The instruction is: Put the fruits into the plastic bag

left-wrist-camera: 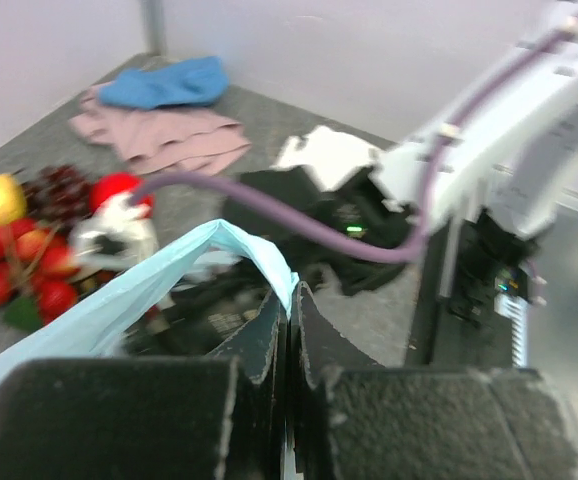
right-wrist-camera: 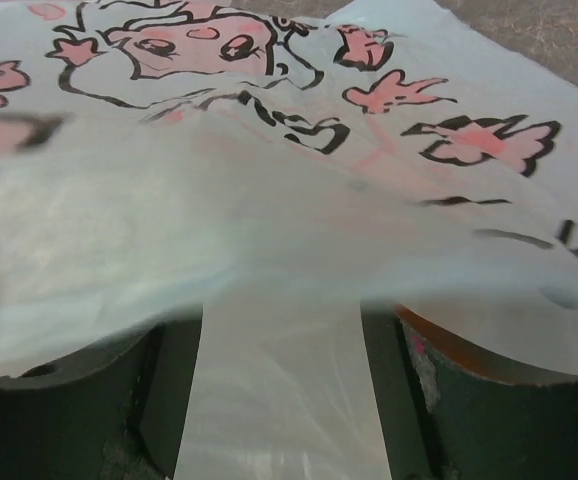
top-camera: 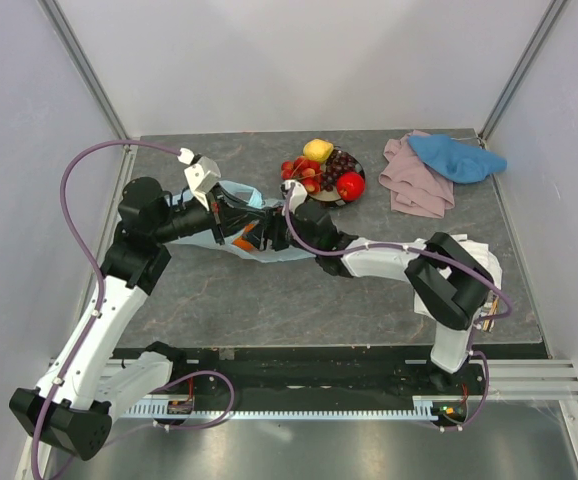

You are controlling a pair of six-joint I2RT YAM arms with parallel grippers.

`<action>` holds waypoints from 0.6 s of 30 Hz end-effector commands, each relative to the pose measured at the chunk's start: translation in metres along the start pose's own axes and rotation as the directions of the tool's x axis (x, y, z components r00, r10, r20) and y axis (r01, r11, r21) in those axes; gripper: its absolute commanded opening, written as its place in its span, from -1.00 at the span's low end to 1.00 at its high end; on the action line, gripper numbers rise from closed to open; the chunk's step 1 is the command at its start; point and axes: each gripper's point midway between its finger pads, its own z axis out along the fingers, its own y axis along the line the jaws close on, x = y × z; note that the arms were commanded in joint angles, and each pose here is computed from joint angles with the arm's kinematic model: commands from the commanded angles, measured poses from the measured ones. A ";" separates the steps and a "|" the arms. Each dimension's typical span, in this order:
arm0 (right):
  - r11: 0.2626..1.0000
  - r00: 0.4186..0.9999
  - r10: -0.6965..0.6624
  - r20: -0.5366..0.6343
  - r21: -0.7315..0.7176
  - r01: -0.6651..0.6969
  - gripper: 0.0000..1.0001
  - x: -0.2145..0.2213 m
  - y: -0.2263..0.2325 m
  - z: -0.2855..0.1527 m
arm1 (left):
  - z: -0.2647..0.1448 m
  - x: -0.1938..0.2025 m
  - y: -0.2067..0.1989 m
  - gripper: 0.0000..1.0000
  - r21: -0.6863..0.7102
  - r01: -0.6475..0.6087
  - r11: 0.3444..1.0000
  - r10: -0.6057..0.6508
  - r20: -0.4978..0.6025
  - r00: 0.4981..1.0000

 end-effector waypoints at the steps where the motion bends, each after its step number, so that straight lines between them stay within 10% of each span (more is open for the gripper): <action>1: 0.990 0.991 -0.037 0.128 -0.132 0.054 0.43 -0.037 0.040 -0.031 | -0.012 -0.001 0.047 -0.97 -0.296 0.025 0.955 -0.026 -0.002 1.000; 12: 0.981 0.971 -0.126 0.203 -0.120 0.152 0.45 -0.065 0.061 -0.101 | -0.020 0.010 0.077 -0.97 -0.452 0.067 0.890 -0.090 -0.030 0.995; 18: 0.971 0.951 -0.215 0.224 0.153 0.184 0.50 -0.096 0.006 -0.137 | -0.025 0.008 0.081 -0.97 -0.481 0.053 0.875 -0.075 -0.026 0.997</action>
